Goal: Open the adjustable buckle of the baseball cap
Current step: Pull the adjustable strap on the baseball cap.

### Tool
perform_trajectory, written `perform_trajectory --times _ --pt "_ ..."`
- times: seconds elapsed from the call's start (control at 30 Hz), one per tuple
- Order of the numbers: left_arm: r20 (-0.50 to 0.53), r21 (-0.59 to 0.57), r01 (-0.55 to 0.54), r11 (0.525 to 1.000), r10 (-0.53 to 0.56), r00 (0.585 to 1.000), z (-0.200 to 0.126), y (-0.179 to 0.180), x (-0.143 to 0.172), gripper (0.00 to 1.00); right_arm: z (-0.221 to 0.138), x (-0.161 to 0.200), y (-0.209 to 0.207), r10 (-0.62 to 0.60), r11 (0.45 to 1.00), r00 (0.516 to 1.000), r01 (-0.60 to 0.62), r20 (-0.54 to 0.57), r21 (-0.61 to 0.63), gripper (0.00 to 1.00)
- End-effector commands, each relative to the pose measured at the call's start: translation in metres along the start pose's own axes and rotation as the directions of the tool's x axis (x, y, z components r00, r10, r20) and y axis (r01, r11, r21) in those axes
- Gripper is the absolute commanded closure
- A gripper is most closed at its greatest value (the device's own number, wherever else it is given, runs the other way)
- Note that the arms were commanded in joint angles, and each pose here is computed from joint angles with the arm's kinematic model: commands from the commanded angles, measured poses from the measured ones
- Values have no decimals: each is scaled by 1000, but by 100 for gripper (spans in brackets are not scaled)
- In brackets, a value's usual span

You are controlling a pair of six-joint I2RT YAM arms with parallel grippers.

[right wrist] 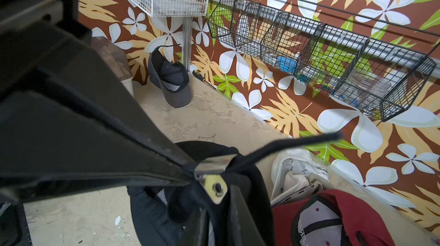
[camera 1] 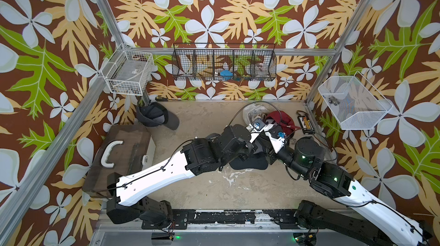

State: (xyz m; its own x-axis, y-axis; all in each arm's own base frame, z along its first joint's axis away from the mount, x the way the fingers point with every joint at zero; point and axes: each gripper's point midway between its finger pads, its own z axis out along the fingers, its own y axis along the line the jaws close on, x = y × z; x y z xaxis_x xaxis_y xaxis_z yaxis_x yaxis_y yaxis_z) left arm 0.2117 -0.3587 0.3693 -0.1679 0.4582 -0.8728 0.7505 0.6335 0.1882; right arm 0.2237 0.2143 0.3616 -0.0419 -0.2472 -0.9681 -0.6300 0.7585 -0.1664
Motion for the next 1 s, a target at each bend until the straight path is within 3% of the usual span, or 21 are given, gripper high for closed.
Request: perform_trajectory --times 0.0,0.97 --pt "0 31 -5 1000 5 1000 -3 -6 1 100 -3 -13 -7 40 999 998 -42 55 32 85" --pt "-56 40 10 999 -8 998 -1 -11 38 100 -16 -30 -30 127 981 983 -144 132 131 92"
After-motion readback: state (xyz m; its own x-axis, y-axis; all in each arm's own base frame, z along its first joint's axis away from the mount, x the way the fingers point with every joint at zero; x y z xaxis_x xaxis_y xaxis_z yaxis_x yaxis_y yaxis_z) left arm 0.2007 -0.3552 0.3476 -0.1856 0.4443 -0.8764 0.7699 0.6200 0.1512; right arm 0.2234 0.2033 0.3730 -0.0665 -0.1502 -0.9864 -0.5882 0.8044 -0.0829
